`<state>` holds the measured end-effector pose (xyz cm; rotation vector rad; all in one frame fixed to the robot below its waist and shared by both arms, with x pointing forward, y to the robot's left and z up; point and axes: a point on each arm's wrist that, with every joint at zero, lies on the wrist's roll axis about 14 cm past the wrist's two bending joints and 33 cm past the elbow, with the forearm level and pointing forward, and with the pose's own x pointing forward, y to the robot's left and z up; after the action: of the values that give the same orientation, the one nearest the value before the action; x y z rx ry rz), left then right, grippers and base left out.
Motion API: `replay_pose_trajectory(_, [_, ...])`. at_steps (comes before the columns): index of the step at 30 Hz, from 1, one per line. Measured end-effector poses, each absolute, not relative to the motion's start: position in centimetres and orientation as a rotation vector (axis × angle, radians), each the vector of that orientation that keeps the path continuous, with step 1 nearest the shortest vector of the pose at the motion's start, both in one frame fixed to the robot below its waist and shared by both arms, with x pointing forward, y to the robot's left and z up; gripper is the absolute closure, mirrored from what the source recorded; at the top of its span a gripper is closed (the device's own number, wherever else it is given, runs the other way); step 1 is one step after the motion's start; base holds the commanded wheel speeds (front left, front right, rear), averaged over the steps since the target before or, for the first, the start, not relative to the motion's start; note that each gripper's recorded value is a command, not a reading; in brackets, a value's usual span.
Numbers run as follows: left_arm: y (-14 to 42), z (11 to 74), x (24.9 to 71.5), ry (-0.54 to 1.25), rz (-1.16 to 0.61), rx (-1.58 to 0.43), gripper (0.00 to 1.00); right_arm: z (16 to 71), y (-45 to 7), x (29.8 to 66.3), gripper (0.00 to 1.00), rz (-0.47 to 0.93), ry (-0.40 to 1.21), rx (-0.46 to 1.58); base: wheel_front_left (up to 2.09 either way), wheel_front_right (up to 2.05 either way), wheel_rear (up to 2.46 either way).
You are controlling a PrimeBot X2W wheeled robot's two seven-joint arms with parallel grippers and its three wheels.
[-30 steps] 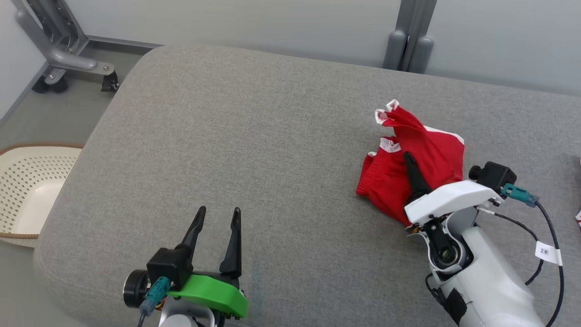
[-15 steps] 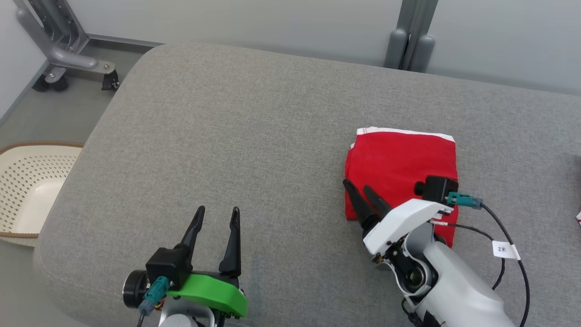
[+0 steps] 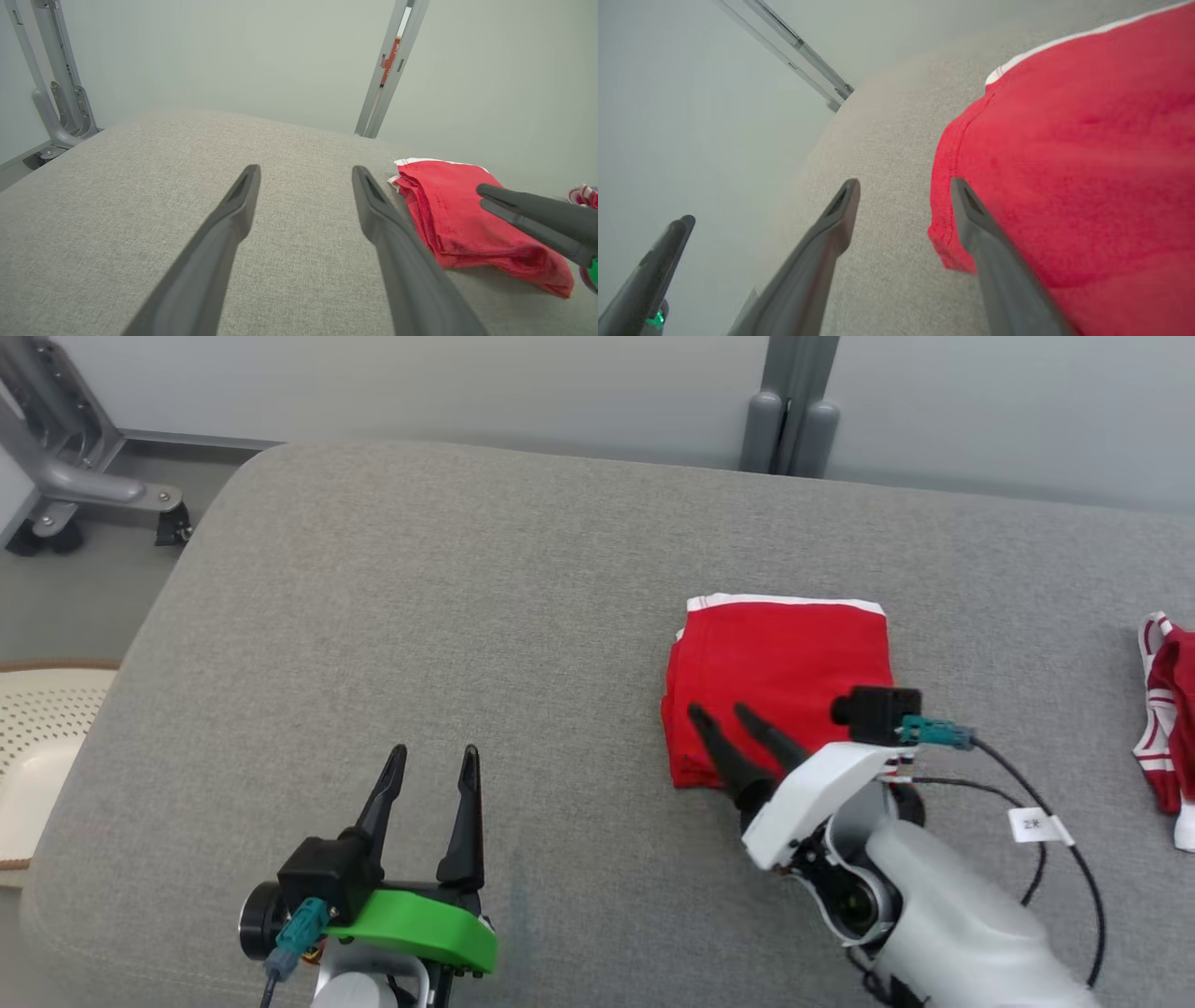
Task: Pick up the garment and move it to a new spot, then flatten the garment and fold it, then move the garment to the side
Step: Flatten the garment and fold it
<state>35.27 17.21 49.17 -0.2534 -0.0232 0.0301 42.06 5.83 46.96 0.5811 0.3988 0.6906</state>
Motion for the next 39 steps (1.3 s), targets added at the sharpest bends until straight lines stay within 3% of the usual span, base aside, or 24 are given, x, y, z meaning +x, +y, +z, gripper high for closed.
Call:
replay_pose_trajectory(8, [14.9, 51.4, 37.2, -0.088, -0.065, -0.275, 0.00, 49.2, -2.4, 44.7, 0.00, 0.637, 0.104, 0.162, 0.00, 0.00, 0.00])
replay_pose_trajectory(17, [12.3, 53.1, 39.1, -0.135, -0.158, -0.287, 0.00, 53.7, -12.3, 45.4, 0.00, 0.354, -0.124, 0.019, 0.00, 0.00, 0.00])
replay_pose_trajectory(26, [10.4, 52.0, 40.0, -0.102, -0.208, -0.271, 0.00, 53.5, -14.9, 42.7, 0.00, 0.216, -0.156, -0.027, 0.00, 0.00, 0.00])
replay_pose_trajectory(39, [10.2, 51.4, 40.0, -0.086, -0.219, -0.257, 0.00, 52.7, -14.5, 42.2, 0.00, 0.203, -0.138, -0.011, 0.00, 0.00, 0.00])
